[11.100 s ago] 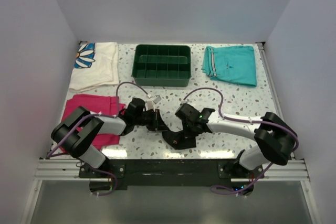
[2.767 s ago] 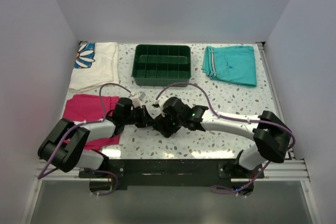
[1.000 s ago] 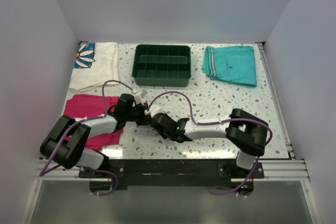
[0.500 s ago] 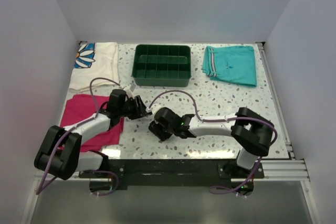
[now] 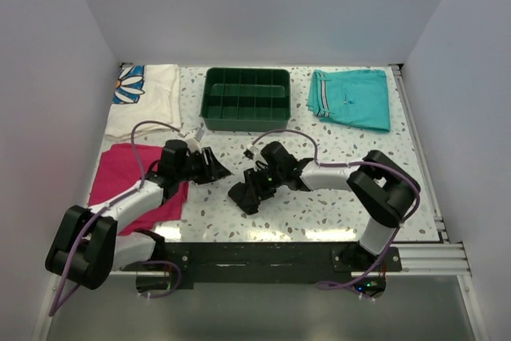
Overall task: Roll the underwear
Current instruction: Roll the underwear to the center of the board.
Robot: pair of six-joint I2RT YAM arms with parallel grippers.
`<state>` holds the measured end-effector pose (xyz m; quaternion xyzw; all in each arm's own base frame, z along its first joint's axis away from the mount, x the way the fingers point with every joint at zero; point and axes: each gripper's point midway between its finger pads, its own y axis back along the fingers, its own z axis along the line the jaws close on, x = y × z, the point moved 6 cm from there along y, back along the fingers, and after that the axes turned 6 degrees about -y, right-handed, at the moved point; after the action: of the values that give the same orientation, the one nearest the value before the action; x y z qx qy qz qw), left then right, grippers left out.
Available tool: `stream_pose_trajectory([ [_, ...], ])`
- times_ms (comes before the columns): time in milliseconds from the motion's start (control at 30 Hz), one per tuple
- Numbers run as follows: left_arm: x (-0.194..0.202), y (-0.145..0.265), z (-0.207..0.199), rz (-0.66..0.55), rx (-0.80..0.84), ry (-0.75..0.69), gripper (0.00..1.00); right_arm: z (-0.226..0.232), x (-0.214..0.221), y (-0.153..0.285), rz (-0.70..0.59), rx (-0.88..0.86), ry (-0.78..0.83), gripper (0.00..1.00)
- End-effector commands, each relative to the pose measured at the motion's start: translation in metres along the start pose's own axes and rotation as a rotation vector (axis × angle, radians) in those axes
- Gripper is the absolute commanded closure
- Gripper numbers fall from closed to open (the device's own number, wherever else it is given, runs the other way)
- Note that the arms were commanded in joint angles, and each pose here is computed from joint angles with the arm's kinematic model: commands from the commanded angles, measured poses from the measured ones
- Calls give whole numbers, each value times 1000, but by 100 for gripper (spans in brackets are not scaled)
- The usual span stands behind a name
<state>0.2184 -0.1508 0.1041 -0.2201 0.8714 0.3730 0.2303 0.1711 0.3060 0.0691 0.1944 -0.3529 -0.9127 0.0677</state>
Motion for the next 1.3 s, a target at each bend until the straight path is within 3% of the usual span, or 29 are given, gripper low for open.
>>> stream_pose_trajectory([
  [0,4,4,-14,1,175,-65,50,-18,31,-7,124,30,-134,84],
  [167,29,10,-13,75,215,24,48,-27,33,-10,103,74,-162,83],
  [333,35,20,-11,70,168,57,41,-28,30,-7,78,111,-149,82],
  [533,35,21,-9,59,119,112,21,-30,28,-5,78,143,-124,81],
  [1267,46,-13,-1,105,-75,193,18,-24,31,-7,73,250,3,79],
])
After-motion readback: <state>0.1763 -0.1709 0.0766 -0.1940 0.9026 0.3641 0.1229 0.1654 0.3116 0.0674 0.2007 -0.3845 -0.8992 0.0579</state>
